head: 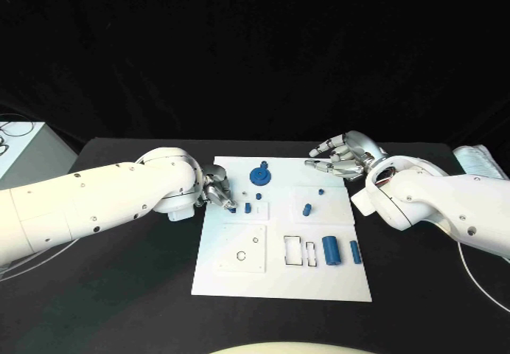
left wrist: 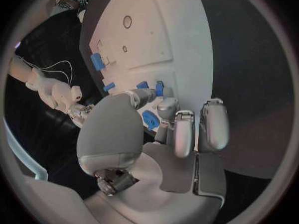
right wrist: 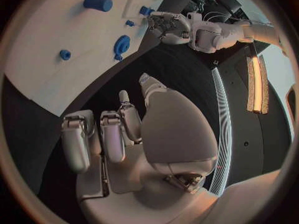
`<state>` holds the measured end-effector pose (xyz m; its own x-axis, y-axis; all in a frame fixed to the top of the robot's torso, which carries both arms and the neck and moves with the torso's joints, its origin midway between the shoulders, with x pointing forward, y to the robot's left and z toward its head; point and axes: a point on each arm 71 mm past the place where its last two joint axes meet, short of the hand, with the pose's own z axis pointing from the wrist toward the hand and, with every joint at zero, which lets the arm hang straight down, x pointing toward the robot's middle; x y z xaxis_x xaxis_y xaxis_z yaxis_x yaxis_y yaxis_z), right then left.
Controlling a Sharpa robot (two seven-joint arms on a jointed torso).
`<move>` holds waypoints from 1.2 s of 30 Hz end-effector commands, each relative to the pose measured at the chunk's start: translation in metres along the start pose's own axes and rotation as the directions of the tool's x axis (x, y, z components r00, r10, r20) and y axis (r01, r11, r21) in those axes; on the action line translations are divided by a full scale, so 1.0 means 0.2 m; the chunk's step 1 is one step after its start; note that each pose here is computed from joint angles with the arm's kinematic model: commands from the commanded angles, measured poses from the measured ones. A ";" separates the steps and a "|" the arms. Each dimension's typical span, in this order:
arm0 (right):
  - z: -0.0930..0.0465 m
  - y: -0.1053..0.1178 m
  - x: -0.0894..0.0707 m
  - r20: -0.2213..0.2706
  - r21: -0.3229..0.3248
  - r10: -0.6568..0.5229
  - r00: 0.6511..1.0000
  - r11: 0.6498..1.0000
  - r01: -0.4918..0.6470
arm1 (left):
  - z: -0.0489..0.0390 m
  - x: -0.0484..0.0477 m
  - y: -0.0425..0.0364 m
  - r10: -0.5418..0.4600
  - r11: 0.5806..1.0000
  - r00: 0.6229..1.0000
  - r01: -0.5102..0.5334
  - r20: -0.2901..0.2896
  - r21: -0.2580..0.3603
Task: Assemble the parts on the task board
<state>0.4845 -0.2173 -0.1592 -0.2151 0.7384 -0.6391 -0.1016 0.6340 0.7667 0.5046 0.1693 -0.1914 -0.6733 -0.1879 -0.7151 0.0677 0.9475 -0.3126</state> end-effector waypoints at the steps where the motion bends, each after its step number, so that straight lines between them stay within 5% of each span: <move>1: 0.00 0.00 0.01 -0.016 -0.009 -0.010 1.000 1.000 0.010 | 0.001 0.015 -0.003 0.019 1.000 1.000 -0.019 -0.019 0.000; 36: 0.00 0.00 0.01 -0.015 -0.008 -0.010 1.000 1.000 0.010 | 0.017 0.044 -0.013 0.036 0.999 0.998 -0.036 -0.048 0.000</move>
<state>0.4841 -0.2178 -0.1598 -0.2175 0.7374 -0.6395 -0.0992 0.6351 0.7661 0.5050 0.1673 -0.1923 -0.6782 -0.1722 -0.7144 0.0766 0.9503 -0.3018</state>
